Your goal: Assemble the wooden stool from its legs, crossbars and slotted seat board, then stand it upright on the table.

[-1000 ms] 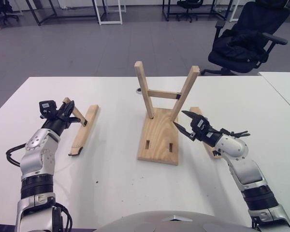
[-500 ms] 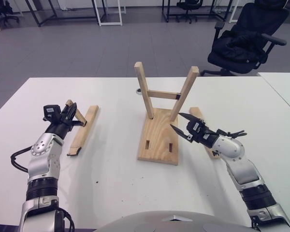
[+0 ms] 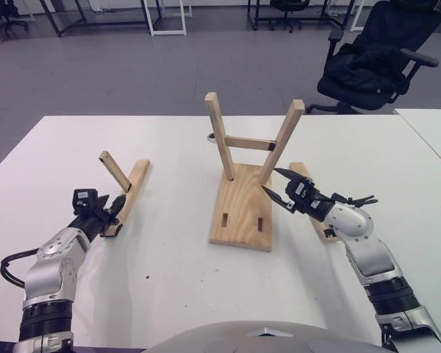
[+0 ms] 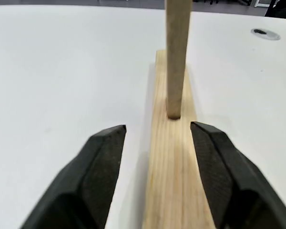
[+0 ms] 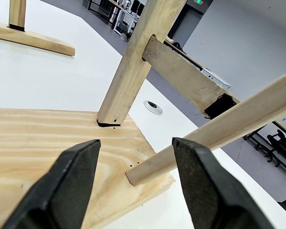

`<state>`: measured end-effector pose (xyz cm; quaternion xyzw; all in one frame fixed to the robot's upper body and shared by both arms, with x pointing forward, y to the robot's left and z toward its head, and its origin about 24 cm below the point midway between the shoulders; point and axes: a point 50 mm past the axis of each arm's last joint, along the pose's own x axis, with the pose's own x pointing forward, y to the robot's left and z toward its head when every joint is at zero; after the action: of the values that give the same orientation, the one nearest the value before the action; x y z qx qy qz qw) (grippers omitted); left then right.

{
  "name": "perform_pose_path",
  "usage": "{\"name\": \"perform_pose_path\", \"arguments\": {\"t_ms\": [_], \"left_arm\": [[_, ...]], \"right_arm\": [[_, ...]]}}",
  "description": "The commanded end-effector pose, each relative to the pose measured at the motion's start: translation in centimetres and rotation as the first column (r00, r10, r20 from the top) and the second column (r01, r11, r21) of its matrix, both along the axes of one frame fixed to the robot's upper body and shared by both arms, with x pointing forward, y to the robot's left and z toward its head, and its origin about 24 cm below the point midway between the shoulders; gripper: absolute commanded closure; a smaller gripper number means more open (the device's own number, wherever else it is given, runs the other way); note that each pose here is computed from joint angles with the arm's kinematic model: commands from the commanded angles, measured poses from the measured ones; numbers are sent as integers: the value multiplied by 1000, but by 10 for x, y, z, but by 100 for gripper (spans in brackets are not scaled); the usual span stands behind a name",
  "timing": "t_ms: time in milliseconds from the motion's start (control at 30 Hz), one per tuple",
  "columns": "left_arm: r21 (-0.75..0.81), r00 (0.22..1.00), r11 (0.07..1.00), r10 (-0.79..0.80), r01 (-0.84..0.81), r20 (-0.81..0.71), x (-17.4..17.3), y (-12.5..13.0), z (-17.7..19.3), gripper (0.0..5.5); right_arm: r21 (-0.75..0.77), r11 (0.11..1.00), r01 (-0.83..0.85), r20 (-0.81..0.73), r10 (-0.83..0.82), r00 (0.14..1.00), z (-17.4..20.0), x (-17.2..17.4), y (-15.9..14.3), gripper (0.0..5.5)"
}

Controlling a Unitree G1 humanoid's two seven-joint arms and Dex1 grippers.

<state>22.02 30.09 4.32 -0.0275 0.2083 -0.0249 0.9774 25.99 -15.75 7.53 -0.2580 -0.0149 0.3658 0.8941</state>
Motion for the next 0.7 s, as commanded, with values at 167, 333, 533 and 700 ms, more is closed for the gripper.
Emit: {"name": "perform_pose_path", "arguments": {"t_ms": [167,333,533,700], "left_arm": [[34,992,998,-39,44,-123,-2,-7,-3,168],[121,988,992,-20,38,-152,-5,1,-10,197],[115,992,993,-16,31,-125,-5,2,-14,286],[64,998,997,-30,33,-57,-2,-1,-10,348]], "right_arm": [[-56,998,-15,-7,15,1000,-6,-1,2,269],[-76,997,-15,-8,15,1000,-8,-1,2,269],[-66,998,-9,-18,8,1000,-8,0,2,269],[97,988,117,-82,-110,991,9,14,-8,269]]}}
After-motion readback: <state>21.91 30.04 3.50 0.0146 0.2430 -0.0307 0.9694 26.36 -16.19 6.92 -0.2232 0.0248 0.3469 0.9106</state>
